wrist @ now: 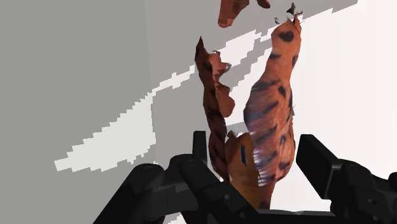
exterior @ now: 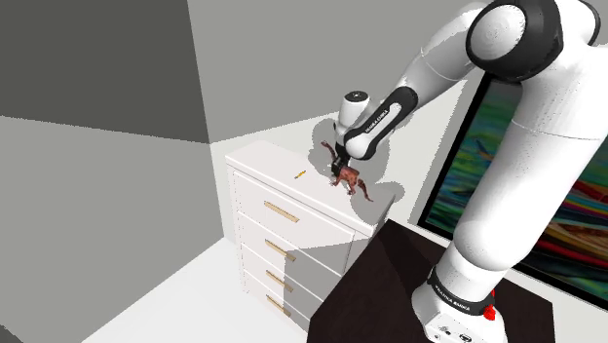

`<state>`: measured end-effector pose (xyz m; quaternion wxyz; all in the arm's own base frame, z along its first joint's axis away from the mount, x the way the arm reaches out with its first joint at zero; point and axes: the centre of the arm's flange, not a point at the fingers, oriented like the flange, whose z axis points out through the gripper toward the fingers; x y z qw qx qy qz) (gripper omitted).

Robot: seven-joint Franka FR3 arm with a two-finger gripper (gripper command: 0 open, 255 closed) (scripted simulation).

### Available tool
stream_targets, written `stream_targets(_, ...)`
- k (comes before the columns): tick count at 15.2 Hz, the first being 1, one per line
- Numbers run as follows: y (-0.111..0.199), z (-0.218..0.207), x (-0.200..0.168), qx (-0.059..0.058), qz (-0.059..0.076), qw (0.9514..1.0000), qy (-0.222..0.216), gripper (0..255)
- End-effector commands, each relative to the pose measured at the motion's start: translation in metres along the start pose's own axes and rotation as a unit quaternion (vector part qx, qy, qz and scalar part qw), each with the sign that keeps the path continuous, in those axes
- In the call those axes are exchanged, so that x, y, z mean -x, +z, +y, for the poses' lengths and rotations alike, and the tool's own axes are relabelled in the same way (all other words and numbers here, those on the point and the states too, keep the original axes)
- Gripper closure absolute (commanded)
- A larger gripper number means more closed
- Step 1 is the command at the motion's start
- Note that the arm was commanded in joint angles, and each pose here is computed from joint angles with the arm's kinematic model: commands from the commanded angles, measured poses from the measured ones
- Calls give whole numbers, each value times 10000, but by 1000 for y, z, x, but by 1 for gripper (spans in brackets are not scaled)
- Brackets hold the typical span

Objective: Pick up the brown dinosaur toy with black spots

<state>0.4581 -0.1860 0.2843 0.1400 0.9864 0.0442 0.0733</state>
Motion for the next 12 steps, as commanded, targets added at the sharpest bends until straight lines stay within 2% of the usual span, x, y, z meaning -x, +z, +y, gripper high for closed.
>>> stream_targets(1, -9, 2, -1, -1, -2, 10000, -1, 255)
stream_targets(10, -55, 16, -7, -1, -2, 10000, -1, 255)
stream_targets(12, -55, 16, -7, -1, -2, 10000, -1, 255)
